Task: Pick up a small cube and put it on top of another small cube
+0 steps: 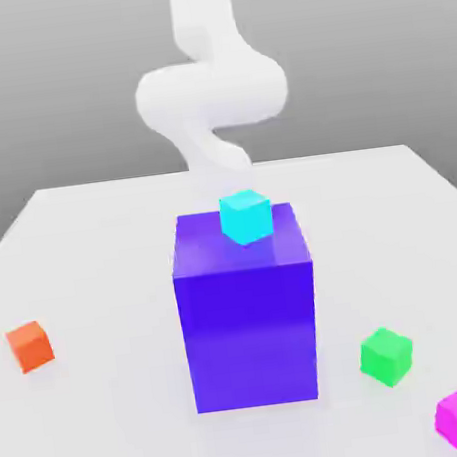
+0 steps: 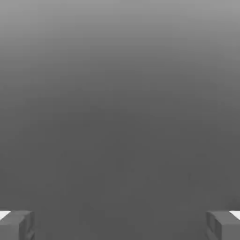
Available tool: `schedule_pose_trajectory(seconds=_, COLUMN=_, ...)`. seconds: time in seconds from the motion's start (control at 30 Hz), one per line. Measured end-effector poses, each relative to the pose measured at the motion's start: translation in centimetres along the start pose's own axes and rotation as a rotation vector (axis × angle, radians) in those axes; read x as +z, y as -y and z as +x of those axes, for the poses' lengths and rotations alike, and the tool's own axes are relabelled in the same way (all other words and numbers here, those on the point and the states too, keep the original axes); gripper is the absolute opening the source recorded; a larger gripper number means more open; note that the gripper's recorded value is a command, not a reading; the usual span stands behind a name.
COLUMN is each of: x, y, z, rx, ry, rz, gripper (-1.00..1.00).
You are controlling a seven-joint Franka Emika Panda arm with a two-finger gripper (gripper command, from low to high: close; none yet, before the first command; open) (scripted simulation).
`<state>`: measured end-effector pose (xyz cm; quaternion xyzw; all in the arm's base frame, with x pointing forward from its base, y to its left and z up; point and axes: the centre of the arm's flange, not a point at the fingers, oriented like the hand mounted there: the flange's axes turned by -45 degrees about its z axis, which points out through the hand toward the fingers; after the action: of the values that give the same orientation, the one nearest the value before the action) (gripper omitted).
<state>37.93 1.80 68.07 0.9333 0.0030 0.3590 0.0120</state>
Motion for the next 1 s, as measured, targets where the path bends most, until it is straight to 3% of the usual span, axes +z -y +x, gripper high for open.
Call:
schedule_pose_trajectory(seconds=0.23, x=12.5, y=5.5, z=-1.0, rx=-0.093, ry=0.179, rz=-0.030, gripper=0.00)
schedule_pose_trajectory(seconds=0.5, x=25.3, y=11.9, z=-6.4, rx=-0.203, ry=0.369, rz=-0.014, gripper=0.00)
schedule_pose_trajectory(seconds=1.0, x=41.1, y=24.1, z=-25.4, rx=-0.368, ry=0.703, rz=0.158, gripper=0.00)
